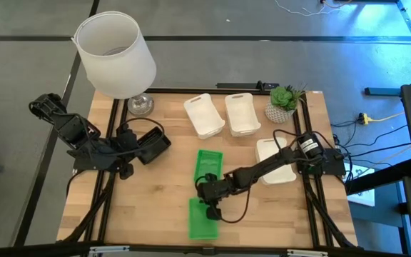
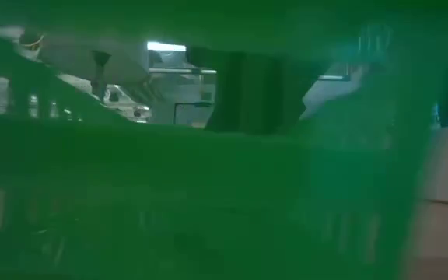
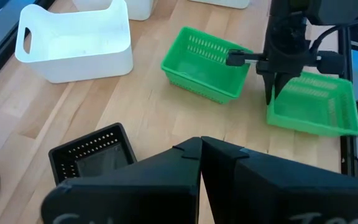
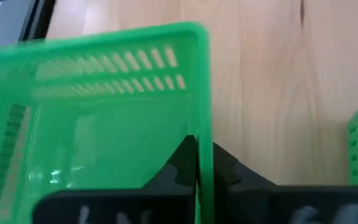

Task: Stack baskets by color
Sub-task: Stack the bottom green bin on the other green bins

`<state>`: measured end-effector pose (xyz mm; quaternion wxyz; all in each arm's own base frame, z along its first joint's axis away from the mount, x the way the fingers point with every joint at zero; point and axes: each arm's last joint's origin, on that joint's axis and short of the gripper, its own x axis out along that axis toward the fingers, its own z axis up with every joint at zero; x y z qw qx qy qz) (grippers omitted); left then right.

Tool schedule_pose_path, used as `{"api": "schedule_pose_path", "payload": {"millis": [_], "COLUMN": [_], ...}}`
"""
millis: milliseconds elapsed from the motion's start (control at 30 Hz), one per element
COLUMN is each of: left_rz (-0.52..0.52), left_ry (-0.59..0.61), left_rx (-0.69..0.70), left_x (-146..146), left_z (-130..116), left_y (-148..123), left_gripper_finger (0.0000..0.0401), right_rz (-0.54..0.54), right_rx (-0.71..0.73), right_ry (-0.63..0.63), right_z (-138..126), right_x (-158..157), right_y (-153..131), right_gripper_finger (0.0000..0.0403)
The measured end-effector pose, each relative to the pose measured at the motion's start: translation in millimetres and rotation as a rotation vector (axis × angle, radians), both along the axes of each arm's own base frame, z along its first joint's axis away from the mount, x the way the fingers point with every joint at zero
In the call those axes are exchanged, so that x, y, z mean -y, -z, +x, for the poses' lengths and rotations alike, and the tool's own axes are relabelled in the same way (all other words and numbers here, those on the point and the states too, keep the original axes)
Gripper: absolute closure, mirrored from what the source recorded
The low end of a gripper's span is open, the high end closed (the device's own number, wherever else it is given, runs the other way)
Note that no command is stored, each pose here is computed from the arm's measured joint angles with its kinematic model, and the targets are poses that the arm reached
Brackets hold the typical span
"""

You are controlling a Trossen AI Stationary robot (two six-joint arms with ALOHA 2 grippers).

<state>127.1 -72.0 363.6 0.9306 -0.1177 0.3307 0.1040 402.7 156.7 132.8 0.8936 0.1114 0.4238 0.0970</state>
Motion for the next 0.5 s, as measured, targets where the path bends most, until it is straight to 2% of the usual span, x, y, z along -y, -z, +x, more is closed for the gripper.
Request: {"api": "schedule_pose_path", "payload": {"millis": [133,233,333,500], "left_rz": [0.0,0.002,0.006,0.008], "left_ry": [0.0,0.002,0.003,0.004], "left_rx": [0.0,-0.001,-0.003,-0.005], "left_x": [0,0,0,0], "left_z": [0,0,0,0], "left_y": [0,0,0,0], "left_gripper_finger": [0.0401,0.0401,0.0401,0.0401], "right_rz": [0.052,0.085,0.072,0.111], "right_rx": [-0.008,-0.019,-0.064,-0.131], "right_ry": [0.035,0.015,0.025,0.145], "right_z": [5,12,17,28], "right_x": [-1,-3,-1,9], "right_y": [-9,-24,-41,-71], "right_gripper_finger": [0.04,0.0401,0.0401,0.0402]}}
